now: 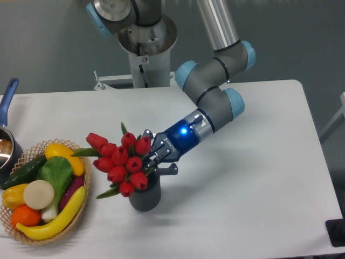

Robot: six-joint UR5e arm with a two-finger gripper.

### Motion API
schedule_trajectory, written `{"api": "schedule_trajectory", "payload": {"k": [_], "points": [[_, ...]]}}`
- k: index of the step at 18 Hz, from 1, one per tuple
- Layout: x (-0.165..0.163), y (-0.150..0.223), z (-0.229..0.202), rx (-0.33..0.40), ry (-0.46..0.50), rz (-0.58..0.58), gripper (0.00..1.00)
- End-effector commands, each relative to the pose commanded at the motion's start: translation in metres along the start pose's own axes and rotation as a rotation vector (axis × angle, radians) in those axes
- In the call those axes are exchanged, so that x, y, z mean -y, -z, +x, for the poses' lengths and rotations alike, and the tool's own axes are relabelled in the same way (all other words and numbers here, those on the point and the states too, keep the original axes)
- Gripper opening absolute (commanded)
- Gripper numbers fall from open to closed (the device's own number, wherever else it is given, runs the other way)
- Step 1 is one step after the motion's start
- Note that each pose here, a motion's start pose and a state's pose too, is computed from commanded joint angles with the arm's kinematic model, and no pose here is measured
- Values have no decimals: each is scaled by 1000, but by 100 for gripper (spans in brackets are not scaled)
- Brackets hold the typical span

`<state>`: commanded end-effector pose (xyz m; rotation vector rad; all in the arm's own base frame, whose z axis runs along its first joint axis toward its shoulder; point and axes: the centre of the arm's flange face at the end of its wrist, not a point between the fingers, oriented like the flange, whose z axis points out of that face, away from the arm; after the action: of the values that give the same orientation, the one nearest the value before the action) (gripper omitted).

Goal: Insert the flowers into the vase
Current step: 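Lower the tulip stems into the vase opening, then open the gripper to release the tulips in the vase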

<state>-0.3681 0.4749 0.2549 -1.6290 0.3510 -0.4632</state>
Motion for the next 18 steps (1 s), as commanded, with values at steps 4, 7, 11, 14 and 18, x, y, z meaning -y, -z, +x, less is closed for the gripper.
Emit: {"api": "schedule_trajectory", "payload": {"k": [4,7,11,14,18], "points": [[0,1,0,2,-3,0,42],[1,3,0,5,-6,0,45],[2,4,-1,8,-9,1,66],[4,5,0,10,-13,1,100],[5,6,-1,12,-16,-1,100]]}}
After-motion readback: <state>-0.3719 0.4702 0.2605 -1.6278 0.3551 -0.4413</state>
